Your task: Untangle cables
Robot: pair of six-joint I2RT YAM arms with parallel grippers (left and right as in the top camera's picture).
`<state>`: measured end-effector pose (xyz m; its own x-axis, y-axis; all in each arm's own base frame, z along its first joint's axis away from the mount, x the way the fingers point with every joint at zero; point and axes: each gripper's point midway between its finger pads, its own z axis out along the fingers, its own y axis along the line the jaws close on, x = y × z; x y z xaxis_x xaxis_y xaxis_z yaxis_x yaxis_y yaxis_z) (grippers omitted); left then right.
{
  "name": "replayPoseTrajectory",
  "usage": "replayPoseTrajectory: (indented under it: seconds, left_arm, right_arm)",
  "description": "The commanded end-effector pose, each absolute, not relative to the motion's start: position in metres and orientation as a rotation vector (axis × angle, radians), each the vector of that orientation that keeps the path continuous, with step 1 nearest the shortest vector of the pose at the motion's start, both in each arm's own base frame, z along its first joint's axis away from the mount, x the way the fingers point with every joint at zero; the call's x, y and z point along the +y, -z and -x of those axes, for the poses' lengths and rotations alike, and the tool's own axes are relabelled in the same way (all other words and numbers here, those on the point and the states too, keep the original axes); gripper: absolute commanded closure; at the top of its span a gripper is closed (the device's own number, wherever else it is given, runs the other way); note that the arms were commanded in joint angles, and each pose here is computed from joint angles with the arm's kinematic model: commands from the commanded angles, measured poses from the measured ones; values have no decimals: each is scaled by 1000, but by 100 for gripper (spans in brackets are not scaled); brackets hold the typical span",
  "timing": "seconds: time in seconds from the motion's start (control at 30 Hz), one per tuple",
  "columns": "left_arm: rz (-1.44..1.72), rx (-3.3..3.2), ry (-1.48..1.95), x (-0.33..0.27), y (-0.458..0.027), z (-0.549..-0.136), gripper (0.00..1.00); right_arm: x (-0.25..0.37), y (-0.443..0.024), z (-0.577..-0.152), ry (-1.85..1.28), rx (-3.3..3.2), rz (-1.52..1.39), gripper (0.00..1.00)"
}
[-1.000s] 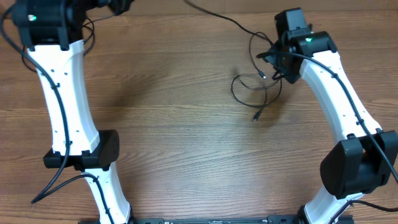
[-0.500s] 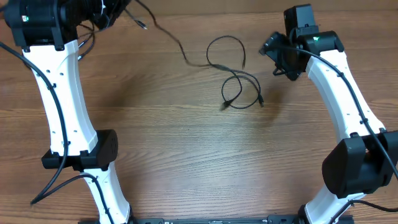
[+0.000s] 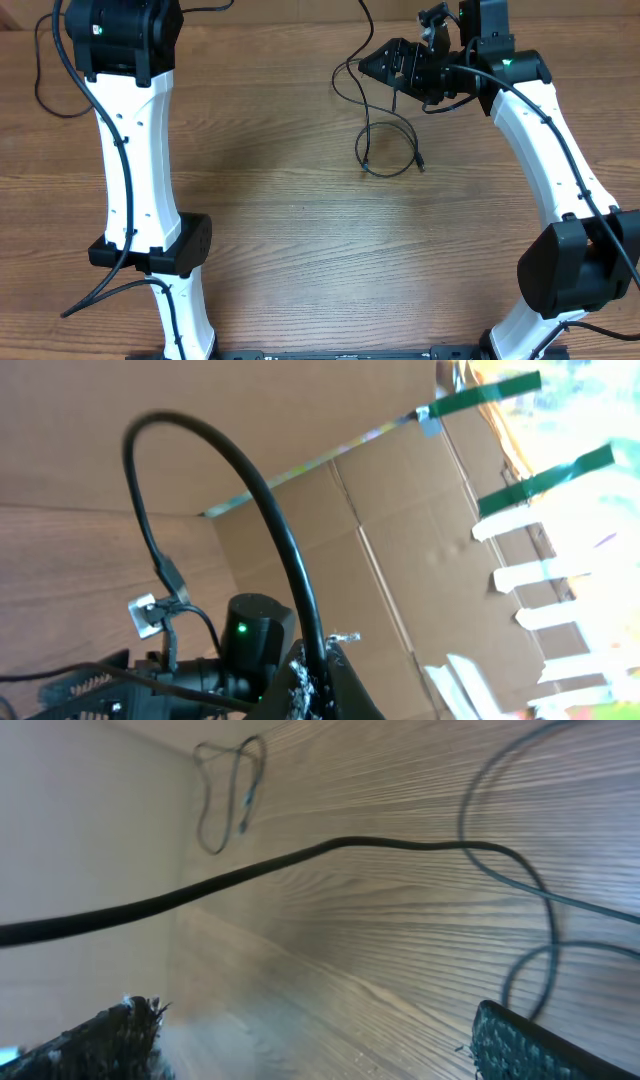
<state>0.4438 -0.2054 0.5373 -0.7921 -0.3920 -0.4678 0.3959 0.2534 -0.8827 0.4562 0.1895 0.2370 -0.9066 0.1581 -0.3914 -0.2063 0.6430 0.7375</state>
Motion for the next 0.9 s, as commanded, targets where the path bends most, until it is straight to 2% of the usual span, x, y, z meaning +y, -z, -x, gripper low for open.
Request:
replayPoseTrajectory:
  seconds: [0.0, 0.27, 0.43, 0.47, 0.5, 0.6, 0.7, 0.73, 0.87]
  left_arm:
    - [95, 1900, 1708, -203, -552, -433, 96]
    - [195, 1935, 1821, -207, -555, -428, 96]
    - [186, 1968, 1876, -217, -554, -419, 96]
    - [187, 1968, 1878, -218, -554, -419, 96]
    - [187, 1968, 1877, -218, -554, -419, 96]
    - [181, 1963, 1863, -216, -554, -421, 96]
    - [168, 1941, 1806, -210, -552, -427, 96]
    - [170, 1936, 1779, -208, -551, -430, 96]
    - [282, 1985, 1673, -200, -528, -442, 96]
  right_arm:
    - [201, -250, -450, -1237, 2374, 182, 0]
    - [235, -265, -459, -1179, 2261, 300, 0]
    - [236, -264, -483, -1006, 2245, 138, 1]
    - [235, -265, -486, -987, 2243, 106, 5]
    - [234, -265, -489, -972, 2240, 78, 16]
    - [236, -265, -489, -971, 2237, 78, 56]
    - [235, -260, -485, -969, 2266, 69, 90]
    - [234, -258, -484, -968, 2276, 66, 96]
    - [245, -261, -473, -1072, 2291, 106, 96]
